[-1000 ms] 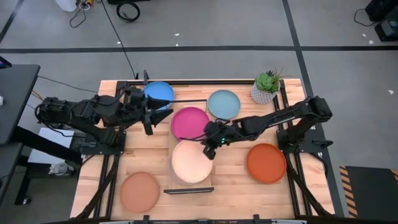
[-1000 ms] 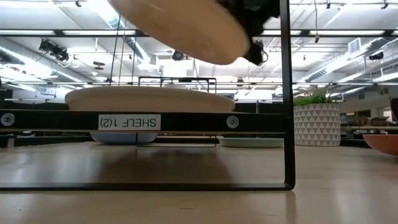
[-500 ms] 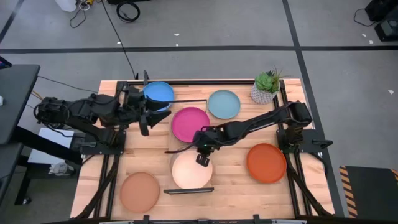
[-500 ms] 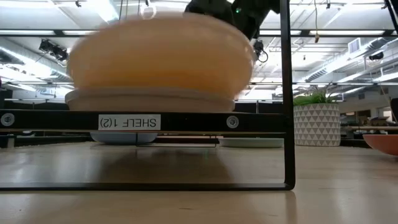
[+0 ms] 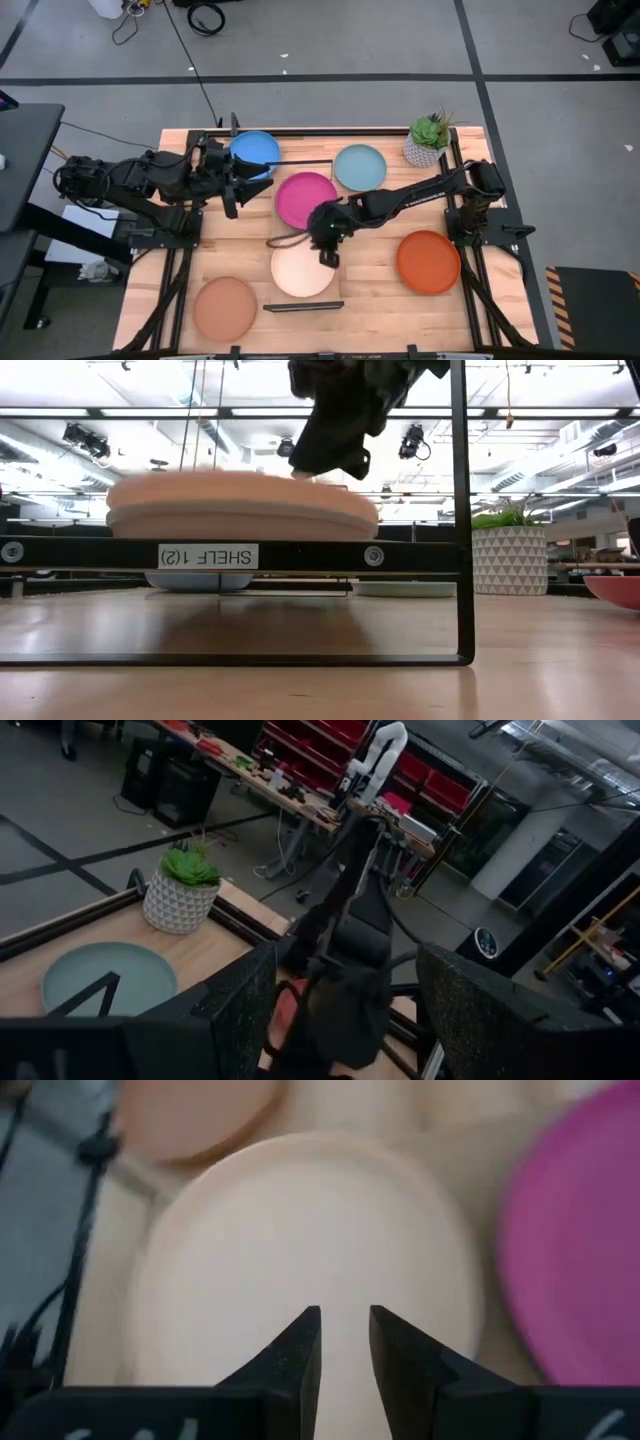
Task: Place and stack plates onto a shelf
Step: Stack the light orange plate on the gray plate on the shelf, then stack the orange plate on the pink plate on the shelf
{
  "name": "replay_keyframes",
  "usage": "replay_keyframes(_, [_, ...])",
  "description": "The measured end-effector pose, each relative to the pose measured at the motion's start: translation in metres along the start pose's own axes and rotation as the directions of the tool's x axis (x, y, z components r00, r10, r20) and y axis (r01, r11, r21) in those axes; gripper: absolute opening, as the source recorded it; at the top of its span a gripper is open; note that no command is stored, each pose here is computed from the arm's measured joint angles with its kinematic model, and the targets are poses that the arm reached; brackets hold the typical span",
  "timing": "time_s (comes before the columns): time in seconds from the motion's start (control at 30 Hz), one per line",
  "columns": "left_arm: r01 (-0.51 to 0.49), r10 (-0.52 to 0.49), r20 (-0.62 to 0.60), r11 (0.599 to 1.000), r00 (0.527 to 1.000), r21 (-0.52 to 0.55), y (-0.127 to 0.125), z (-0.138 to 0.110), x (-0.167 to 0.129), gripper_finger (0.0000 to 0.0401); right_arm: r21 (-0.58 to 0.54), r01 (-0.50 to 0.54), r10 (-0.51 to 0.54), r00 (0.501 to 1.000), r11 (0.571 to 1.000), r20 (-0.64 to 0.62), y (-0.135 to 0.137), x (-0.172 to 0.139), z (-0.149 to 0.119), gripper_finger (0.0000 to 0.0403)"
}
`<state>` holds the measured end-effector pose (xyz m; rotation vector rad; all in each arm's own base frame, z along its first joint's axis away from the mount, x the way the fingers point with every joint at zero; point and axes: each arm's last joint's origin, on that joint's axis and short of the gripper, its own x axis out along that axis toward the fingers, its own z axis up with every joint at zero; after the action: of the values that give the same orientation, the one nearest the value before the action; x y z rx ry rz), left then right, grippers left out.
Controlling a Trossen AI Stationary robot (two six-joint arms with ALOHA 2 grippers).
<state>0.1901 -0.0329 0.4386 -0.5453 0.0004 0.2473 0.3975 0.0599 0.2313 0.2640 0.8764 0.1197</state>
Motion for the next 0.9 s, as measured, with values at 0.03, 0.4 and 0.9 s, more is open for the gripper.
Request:
replay_keyframes(0.03, [0.001,-0.001,0.001,1.000,1.000,-0.001,0.000,0.000,0.000,0.0247,-0.036,-0.018,0.018,1.000,0.999,-0.010,0.003,0.000,-0.001,0.0094])
replay_keyframes(0.4, [0.006,-0.007,-0.085,1.000,0.996,-0.021,0.003,-0.007,0.000,0.0247,-0.142,-0.060,0.047,0.995,0.988,-0.091,0.033,0.002,-0.018,0.0094])
replay_keyframes(0.9, [-0.128,0.069,-0.455,0.987,0.888,-0.100,0.016,-0.040,-0.007,0.0247,-0.195,0.110,-0.182,0.896,0.975,-0.405,0.023,-0.075,-0.048,0.0095])
